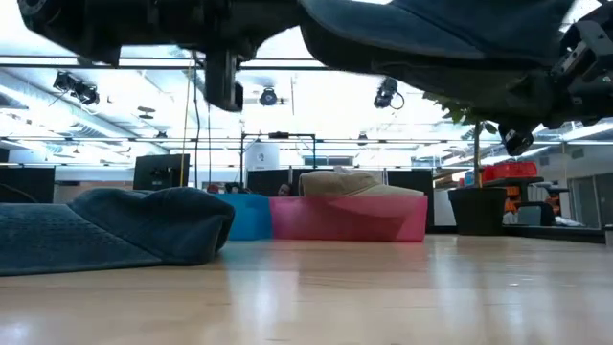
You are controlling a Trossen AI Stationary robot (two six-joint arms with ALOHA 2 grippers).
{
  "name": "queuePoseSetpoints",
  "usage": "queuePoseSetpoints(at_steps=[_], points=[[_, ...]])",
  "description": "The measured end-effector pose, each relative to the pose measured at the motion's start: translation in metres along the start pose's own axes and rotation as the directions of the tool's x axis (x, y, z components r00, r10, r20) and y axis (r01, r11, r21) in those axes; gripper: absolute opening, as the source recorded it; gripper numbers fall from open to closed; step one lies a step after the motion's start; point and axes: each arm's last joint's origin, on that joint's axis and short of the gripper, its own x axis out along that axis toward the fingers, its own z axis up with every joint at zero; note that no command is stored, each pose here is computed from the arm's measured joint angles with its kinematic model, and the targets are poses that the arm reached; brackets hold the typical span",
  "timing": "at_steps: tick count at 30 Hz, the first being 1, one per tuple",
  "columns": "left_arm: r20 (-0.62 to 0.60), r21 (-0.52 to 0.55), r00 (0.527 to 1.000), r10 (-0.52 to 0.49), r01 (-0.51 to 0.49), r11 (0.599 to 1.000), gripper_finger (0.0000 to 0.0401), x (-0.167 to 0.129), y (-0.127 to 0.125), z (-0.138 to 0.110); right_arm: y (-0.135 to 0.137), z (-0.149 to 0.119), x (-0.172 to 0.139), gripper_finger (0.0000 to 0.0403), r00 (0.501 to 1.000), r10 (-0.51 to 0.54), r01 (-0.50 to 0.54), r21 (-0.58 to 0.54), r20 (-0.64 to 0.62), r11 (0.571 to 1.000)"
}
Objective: Pick & Place hat
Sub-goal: Put the right blue cap into the blue bin
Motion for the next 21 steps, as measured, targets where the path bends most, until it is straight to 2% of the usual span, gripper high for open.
queuePoseSetpoints(at_steps=[3, 7, 14, 21], points=[[0.029, 0.037, 1.0, 0.004, -0.005, 0.999, 0.0013, -0.008, -0.016, 0.018, 0.0, 0.0, 0.0, 0.0031, 1.0, 0.0, 0.0, 0.0, 0.0, 1.0], [0.03, 0.097, 0.994, 0.102, -0.104, 0.99, 0.0013, -0.029, -0.036, 0.044, 0.0, 0.0, 0.0, 0.0031, 1.0, 0.0, 0.0, 0.0, 0.0, 1.0], [0.095, 0.163, 0.966, 0.242, -0.255, 0.953, 0.0013, -0.091, -0.066, 0.084, 0.0, 0.0, 0.0, 0.0031, 1.0, 0.0, 0.0, 0.0, 0.0, 1.0], [0.211, 0.17, 0.905, 0.369, -0.405, 0.898, 0.0013, -0.157, -0.076, 0.107, 0.0, 0.0, 0.0, 0.0031, 1.0, 0.0, 0.0, 0.0, 0.0, 1.0]])
